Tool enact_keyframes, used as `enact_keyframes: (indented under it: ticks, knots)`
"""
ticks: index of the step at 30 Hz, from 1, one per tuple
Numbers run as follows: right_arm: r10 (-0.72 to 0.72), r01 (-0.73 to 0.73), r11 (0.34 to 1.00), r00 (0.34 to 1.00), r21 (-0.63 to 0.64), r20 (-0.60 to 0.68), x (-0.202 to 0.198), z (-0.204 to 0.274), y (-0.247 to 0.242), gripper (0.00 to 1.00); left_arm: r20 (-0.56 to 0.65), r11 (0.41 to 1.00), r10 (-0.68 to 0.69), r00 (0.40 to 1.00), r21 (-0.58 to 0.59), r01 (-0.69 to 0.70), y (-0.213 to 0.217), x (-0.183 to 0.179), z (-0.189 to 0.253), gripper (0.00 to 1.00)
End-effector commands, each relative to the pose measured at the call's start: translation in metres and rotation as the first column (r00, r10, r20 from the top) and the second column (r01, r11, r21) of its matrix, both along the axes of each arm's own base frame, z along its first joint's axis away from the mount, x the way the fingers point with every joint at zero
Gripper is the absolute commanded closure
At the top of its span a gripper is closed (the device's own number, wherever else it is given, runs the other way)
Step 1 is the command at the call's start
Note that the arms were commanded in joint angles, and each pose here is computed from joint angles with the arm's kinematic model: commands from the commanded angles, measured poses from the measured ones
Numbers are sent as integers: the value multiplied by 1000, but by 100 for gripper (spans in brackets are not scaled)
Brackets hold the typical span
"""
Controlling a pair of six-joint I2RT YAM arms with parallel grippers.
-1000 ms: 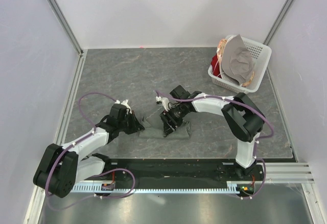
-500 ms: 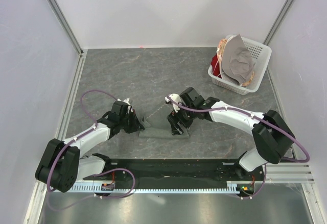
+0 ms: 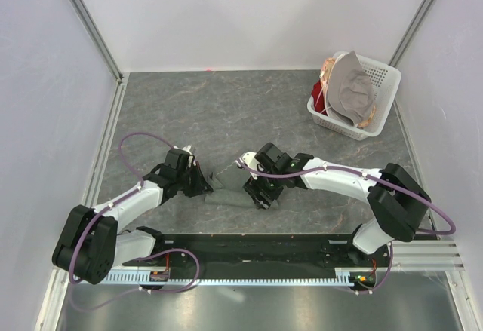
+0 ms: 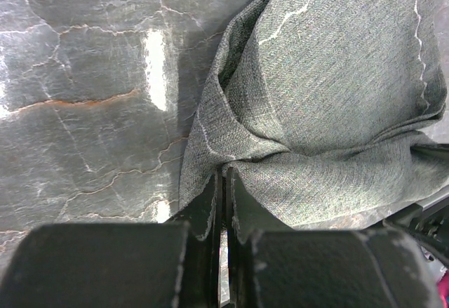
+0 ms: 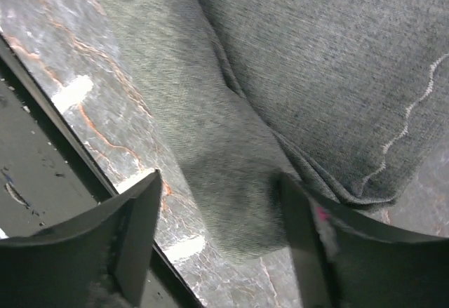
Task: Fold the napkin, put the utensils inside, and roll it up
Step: Roll the napkin with the utensil
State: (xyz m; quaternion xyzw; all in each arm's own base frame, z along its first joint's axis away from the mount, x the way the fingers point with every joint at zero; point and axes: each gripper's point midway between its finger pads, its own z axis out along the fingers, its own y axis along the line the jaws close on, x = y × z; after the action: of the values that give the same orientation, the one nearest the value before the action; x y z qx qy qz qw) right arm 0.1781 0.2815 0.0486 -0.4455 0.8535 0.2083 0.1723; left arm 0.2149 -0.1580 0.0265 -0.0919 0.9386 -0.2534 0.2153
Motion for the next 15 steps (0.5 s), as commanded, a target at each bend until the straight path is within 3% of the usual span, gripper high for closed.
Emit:
enact_keyframes:
  ticks: [1,6,15]
  knots:
    - [-55,53,996,998,-69,-34,-8,-13,-10,31,13,1000,-7,1000,18,6,1,6,4,98]
    - [-100,93,992,992,-91,-75,-15,-18,-13,37,10,1000,-2,1000,31,2,2,7,4,98]
    - [-166,151,980,980,-130,-112,-28,-24,-25,37,1,999,1,1000,36,-1,2,8,4,98]
